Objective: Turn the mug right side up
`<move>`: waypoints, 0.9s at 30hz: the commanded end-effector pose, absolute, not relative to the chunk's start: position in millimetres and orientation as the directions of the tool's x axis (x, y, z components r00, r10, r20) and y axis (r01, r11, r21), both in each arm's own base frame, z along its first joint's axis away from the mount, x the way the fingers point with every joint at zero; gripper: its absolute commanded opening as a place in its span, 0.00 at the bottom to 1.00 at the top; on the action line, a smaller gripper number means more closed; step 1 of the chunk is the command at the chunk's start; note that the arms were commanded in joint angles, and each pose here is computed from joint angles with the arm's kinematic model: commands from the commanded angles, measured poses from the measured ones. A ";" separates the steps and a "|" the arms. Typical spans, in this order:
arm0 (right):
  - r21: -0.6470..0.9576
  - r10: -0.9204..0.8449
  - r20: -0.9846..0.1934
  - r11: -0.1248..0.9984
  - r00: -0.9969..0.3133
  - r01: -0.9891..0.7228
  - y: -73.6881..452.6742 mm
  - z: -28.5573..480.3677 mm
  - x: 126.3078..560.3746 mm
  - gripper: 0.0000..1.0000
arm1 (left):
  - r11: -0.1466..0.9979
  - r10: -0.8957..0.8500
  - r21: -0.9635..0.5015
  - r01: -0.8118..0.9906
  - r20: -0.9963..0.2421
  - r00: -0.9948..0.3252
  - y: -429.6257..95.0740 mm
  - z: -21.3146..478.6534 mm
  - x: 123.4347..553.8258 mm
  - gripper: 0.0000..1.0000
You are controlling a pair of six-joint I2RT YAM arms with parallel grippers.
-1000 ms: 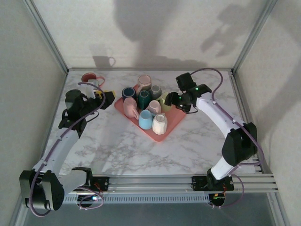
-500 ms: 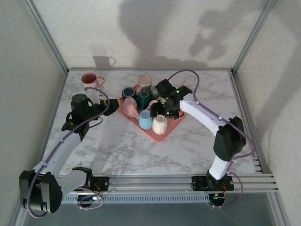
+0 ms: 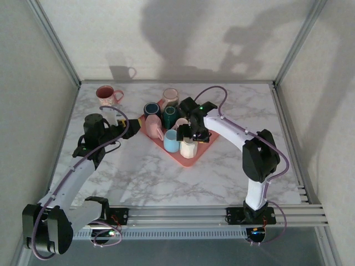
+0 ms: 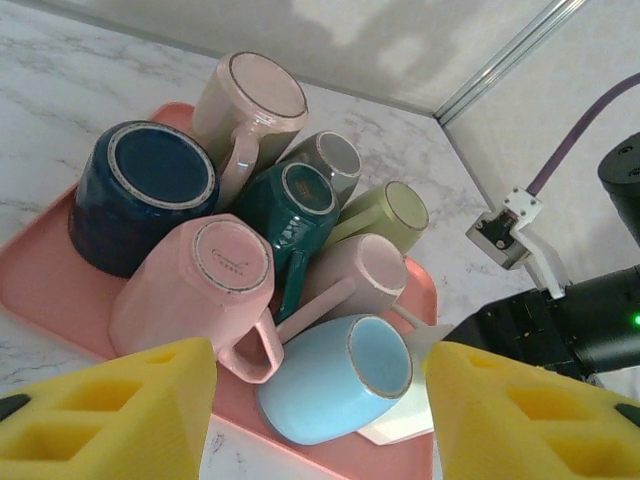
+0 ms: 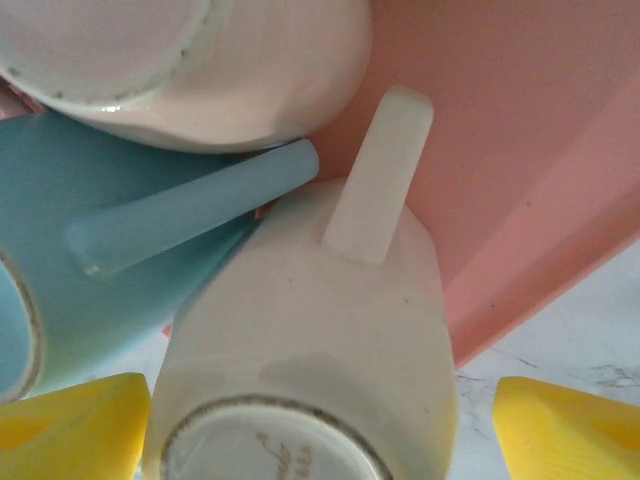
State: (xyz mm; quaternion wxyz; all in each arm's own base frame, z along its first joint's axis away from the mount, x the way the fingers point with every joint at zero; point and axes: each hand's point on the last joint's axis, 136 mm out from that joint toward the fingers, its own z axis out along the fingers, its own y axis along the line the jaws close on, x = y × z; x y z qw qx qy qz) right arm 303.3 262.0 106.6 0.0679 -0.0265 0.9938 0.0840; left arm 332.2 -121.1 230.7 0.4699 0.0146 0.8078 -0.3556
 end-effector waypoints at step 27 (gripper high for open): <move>0.107 -0.751 -0.112 0.642 -0.651 -0.759 232.1 119.4 299.9 0.78 | 0.766 -0.298 -0.529 0.364 -0.795 -0.529 -119.4 233.5 329.2 0.57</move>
